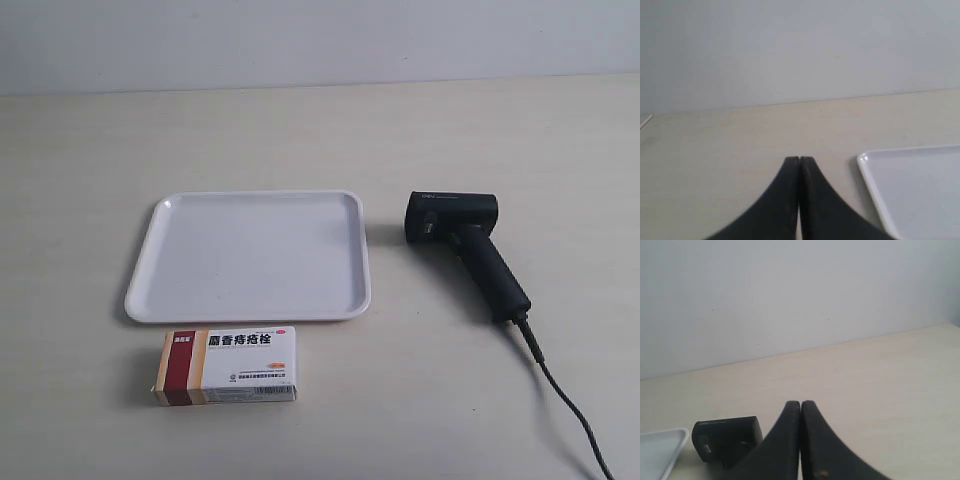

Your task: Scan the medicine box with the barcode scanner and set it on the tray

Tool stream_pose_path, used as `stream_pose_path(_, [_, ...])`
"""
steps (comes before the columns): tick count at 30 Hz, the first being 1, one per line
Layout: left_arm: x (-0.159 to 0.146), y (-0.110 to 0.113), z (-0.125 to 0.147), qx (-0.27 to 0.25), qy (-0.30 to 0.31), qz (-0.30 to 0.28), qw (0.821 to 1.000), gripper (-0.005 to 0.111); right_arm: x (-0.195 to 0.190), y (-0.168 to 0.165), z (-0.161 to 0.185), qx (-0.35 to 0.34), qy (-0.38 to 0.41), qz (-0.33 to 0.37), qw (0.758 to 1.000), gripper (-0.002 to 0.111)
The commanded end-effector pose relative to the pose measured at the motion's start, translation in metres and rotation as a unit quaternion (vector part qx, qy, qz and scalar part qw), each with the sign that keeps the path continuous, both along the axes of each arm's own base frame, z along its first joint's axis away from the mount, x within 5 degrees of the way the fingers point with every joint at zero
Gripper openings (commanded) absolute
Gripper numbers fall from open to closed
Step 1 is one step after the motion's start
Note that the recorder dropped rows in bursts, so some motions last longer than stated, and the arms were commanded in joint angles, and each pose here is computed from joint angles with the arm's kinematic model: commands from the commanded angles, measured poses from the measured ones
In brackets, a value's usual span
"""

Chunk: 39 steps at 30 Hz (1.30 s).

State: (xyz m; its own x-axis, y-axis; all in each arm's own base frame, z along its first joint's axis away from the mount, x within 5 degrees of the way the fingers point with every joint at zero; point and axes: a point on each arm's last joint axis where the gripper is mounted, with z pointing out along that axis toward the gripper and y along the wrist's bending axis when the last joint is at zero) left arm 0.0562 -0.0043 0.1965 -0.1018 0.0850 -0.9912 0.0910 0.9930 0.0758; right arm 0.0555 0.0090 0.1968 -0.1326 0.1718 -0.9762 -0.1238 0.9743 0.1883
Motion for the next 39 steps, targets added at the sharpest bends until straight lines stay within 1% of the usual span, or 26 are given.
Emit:
stream_pose_path(1, [0.0, 0.0, -0.001, -0.003, -0.001, -0.003, 1.0, 0.002, 0.0, 0.0, 0.0, -0.004, -0.005, -0.003, 1.0, 0.0])
stream_pose_path(15, [0.0, 0.0, 0.0, -0.007, -0.005, -0.003, 1.0, 0.002, 0.0, 0.0, 0.0, -0.004, -0.005, -0.003, 1.0, 0.0])
stream_pose_path(16, [0.0, -0.001, 0.002, -0.019, -0.018, -0.003, 1.0, 0.002, 0.0, 0.0, 0.0, -0.004, -0.005, -0.003, 1.0, 0.0])
stream_pose_path(17, [0.0, -0.001, 0.007, -0.046, -0.04, -0.004, 0.998, 0.002, 0.0, 0.0, 0.0, -0.004, -0.005, -0.003, 1.0, 0.0])
stream_pose_path(18, [0.0, -0.001, 0.015, -0.099, -0.077, -0.006, 0.992, 0.002, 0.0, 0.0, 0.0, -0.004, -0.006, -0.003, 1.0, 0.0])
stream_pose_path(19, [-0.001, -0.001, 0.024, -0.167, -0.119, -0.01, 0.979, 0.002, 0.0, -0.001, 0.0, -0.004, -0.008, -0.003, 1.0, 0.0])
stream_pose_path(21, [-0.005, 0.0, 0.038, -0.275, -0.186, -0.028, 0.943, 0.002, 0.0, -0.001, 0.001, -0.001, -0.015, -0.004, 1.0, 0.0])
stream_pose_path(22, [-0.008, 0.001, 0.046, -0.284, -0.227, -0.041, 0.931, 0.002, 0.0, -0.001, 0.002, 0.0, -0.018, -0.004, 1.0, 0.0])
stream_pose_path(23, [-0.01, 0.001, 0.051, -0.272, -0.262, -0.049, 0.925, 0.002, 0.0, -0.001, 0.002, 0.0, -0.019, -0.004, 1.0, 0.0])
stream_pose_path(24, [-0.011, 0.001, 0.053, -0.241, -0.276, -0.047, 0.929, 0.0, 0.0, -0.001, 0.002, 0.0, -0.019, -0.004, 1.0, 0.0])
stream_pose_path(25, [-0.009, 0.001, 0.058, -0.226, -0.273, -0.038, 0.934, 0.0, 0.0, -0.001, 0.002, 0.0, -0.019, -0.004, 1.0, 0.0])
stream_pose_path(26, [-0.007, 0.002, 0.065, -0.216, -0.264, -0.027, 0.94, 0.0, 0.0, -0.001, 0.002, 0.0, -0.019, -0.004, 1.0, 0.0])
stream_pose_path(27, [0.002, 0.002, 0.069, -0.204, -0.226, -0.014, 0.953, 0.0, 0.0, -0.001, 0.002, 0.0, -0.019, -0.004, 1.0, 0.0])
stream_pose_path(29, [0.017, 0.0, 0.077, -0.191, -0.162, -0.006, 0.968, 0.0, 0.0, -0.001, 0.002, 0.0, -0.019, -0.004, 1.0, 0.0])
stream_pose_path(30, [0.032, -0.003, 0.078, -0.179, -0.1, -0.001, 0.979, 0.0, 0.0, -0.001, 0.002, 0.0, -0.019, -0.004, 1.0, 0.0])
stream_pose_path(32, [0.055, -0.007, 0.073, -0.159, -0.004, 0.004, 0.987, 0.0, 0.0, -0.001, 0.002, 0.0, -0.019, -0.004, 1.0, 0.0])
stream_pose_path(34, [0.081, -0.016, 0.063, -0.123, 0.092, -0.005, 0.988, 0.0, 0.0, -0.001, 0.002, 0.0, -0.019, -0.004, 1.0, 0.0])
stream_pose_path(36, [0.101, -0.03, 0.054, -0.072, 0.172, -0.036, 0.982, 0.0, 0.0, -0.001, 0.002, 0.0, -0.019, -0.004, 1.0, 0.0])
stream_pose_path(38, [0.116, -0.054, 0.038, -0.002, 0.251, -0.097, 0.963, 0.0, 0.0, -0.001, 0.002, 0.0, -0.019, -0.004, 1.0, 0.0])
stream_pose_path(39, [0.119, -0.068, 0.033, 0.032, 0.277, -0.132, 0.951, 0.0, 0.0, -0.001, 0.002, 0.0, -0.019, -0.004, 1.0, 0.0])
